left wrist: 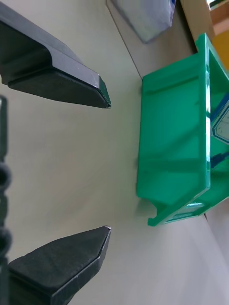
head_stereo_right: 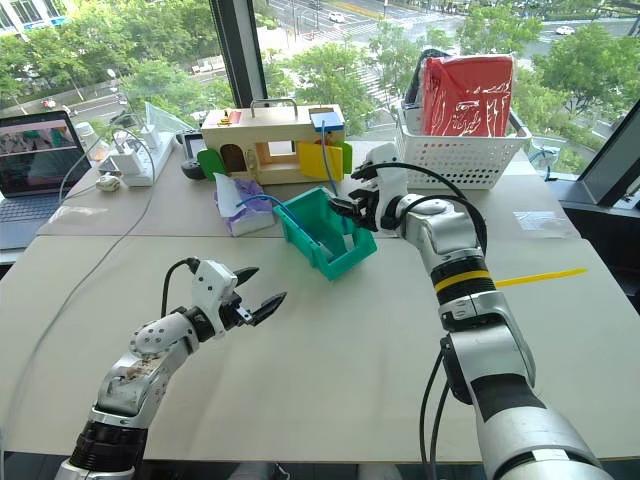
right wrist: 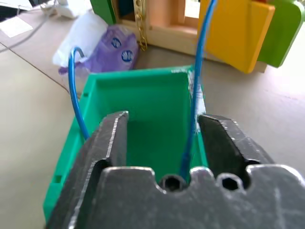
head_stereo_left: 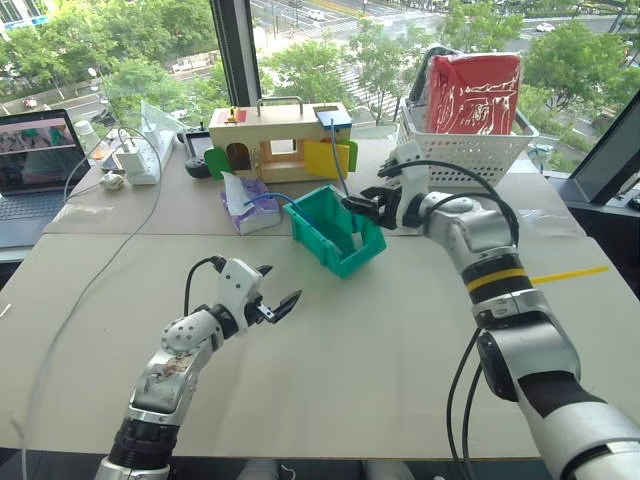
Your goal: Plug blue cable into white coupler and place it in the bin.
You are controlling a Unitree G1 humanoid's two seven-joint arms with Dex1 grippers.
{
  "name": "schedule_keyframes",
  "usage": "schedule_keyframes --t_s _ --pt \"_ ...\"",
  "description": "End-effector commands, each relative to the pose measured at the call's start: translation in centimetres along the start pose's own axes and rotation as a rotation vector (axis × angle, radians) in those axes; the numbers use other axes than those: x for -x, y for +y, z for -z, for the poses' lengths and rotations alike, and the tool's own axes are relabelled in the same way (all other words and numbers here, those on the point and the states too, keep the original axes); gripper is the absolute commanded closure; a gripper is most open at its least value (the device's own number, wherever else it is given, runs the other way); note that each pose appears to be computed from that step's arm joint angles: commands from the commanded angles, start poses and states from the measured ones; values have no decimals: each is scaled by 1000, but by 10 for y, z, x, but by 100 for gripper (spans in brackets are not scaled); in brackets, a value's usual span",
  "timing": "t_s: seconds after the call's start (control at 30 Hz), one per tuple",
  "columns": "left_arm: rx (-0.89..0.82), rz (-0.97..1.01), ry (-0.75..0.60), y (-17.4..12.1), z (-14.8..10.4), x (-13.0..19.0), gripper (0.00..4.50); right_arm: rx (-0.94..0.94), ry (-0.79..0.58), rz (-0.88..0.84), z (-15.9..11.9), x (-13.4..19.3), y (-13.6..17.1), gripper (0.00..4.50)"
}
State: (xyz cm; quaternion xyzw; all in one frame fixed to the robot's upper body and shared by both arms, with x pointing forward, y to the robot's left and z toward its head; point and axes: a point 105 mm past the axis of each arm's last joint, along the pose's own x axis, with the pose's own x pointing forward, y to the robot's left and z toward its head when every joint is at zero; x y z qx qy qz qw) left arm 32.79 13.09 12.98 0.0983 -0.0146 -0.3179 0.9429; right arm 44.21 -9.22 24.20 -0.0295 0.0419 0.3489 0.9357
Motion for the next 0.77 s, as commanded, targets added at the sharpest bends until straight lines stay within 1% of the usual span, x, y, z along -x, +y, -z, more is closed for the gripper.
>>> schedule_keyframes --t_s 0.03,0.07,0.1,0.17,0.23,0.3,0.43,0.5,0.53,0.57,0.6,0.67,0.77 --pt "-51 -121 -76 24 -15 7 28 -36 -160 6 -49 28 -13 22" --pt "-61 -162 -90 34 -17 9 28 -63 -196 20 -56 39 -20 2" --pt "-69 -190 -101 41 -19 11 28 -81 -220 30 -62 48 -24 2" --pt "-107 -274 -119 60 -23 16 28 -111 -296 79 -72 78 -41 2" --pt "-108 -306 -120 71 -24 17 28 -86 -331 128 -67 106 -55 2" --pt "-99 -308 -117 74 -23 17 28 -65 -332 147 -62 116 -58 2" --pt "-94 -310 -92 82 -19 19 28 133 -233 238 -20 151 -65 2" --pt "-104 -317 -55 88 -11 22 28 178 -176 245 15 163 -61 2" --pt "-138 -329 -35 91 -9 24 28 216 -135 250 32 167 -58 2" --pt "-171 -331 -26 92 -9 25 28 268 -95 248 45 169 -54 2" --pt "-162 -334 -38 93 -12 25 28 296 -66 251 56 169 -51 2" --pt "-110 -319 -67 92 -16 25 28 308 -71 267 64 168 -47 2" --pt "-100 -286 -42 89 -9 26 28 306 -96 283 70 165 -45 2"
